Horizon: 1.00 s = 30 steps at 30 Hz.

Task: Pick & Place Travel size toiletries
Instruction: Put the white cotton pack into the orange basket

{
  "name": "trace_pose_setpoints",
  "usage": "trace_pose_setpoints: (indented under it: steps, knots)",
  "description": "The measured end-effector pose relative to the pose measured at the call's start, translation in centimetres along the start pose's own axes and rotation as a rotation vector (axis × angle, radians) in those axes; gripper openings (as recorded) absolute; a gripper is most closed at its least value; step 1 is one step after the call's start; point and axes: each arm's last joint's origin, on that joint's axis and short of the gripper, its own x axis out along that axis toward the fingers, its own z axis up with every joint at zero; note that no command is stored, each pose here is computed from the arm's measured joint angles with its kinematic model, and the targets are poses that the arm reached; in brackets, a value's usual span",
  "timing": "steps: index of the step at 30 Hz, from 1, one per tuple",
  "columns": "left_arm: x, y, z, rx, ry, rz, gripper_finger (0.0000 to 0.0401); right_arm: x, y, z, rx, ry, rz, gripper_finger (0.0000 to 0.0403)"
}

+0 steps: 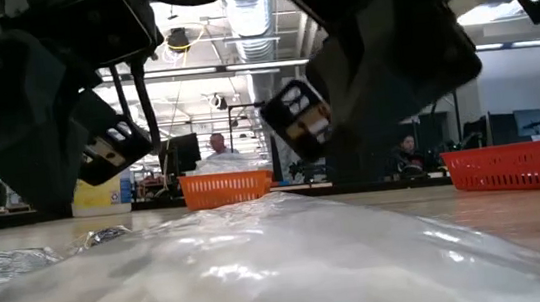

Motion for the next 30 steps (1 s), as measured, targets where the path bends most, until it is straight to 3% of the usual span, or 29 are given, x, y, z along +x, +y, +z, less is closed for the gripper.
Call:
trace_pose_setpoints:
  steps: [4, 9, 17, 23, 28, 30]
  knots:
    - [0.1, 1.1, -0.6, -0.023, 0.019, -0.031, 0.0001, -0.5, 0.9, 0.8, -0.071, -0.023, 0.019, 0.0]
    - [0.1, 2.6, -1.9, -0.033, -0.036, -0.066, 0.0001, -0.3, 2.6, 1.5, -0.165, -0.06, 0.192, 0.0]
    - [-0.1, 4.7, -4.0, -0.128, -0.026, 0.018, 0.0001, -0.5, 0.9, 1.0, -0.117, -0.047, 0.094, 0.0]
    - [-0.3, 5.8, -3.6, -0.029, -0.145, 0.238, 0.0001, -0.5, 0.9, 1.0, -0.117, -0.047, 0.081, 0.0]
    - [-1.4, 6.0, -2.9, 0.0, -0.188, 0.278, 0.0001, -0.4, 0.9, 0.9, -0.106, -0.042, 0.076, 0.0]
    - [-2.2, 5.0, -2.3, 0.015, -0.236, 0.238, 0.0001, -0.4, 1.0, 0.8, -0.105, -0.038, 0.077, 0.0]
